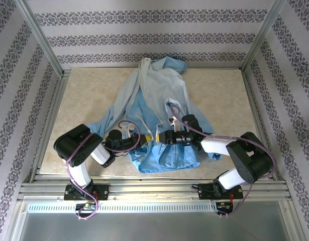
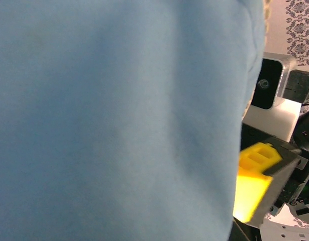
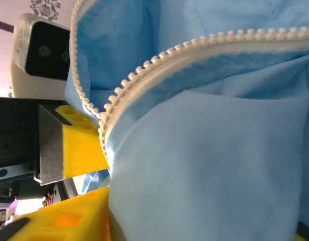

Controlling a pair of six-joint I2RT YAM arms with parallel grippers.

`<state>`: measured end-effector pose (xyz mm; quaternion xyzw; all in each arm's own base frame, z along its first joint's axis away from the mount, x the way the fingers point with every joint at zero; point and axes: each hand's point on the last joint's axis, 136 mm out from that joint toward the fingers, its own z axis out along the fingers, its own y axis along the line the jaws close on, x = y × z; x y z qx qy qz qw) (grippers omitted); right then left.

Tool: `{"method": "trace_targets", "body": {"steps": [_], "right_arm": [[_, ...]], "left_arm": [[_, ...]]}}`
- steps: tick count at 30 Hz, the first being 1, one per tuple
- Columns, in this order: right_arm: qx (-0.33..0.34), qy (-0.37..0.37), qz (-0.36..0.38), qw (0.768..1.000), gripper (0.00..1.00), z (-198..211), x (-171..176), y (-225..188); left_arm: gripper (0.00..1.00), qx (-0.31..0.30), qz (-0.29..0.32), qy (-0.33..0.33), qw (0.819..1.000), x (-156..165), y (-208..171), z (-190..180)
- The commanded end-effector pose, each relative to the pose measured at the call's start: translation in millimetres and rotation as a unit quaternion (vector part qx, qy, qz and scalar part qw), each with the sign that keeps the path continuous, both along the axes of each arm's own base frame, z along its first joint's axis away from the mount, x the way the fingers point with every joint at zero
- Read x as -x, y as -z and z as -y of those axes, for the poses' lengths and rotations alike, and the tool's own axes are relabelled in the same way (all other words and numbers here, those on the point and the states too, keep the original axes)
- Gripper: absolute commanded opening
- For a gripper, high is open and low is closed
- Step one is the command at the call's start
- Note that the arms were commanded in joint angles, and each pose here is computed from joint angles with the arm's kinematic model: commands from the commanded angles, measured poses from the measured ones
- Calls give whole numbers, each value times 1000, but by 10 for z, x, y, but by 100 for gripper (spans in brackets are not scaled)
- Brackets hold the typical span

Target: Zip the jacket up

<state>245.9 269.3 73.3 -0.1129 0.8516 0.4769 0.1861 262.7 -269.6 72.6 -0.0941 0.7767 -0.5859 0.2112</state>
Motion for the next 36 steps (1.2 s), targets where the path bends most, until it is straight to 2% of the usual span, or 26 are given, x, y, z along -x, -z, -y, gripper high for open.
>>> {"method": "trace_targets", "body": {"steps": [1, 7, 13, 23, 29, 36], "right_arm": [[-3, -1, 2, 1000, 30, -82, -55, -19], [-23, -24, 14, 999, 0, -151, -12, -151], [-75, -58, 47, 994, 0, -186, 3, -552], [-146, -104, 178, 968, 0, -200, 43, -1458], [-170, -118, 214, 954, 0, -208, 73, -1819], [-184, -127, 220, 950, 0, -202, 141, -1934]], "left_arm": [[0, 14, 27, -5, 1000, -26, -117, 25], [0, 11, 34, -5, 999, -28, -164, 10], [0, 7, 66, -4, 998, -72, -480, -62], [0, -80, 157, 39, 984, 46, -1315, -118], [0, -98, 193, 38, 975, 99, -1517, -185], [0, -78, 214, 30, 973, 123, -1669, -200]]}}
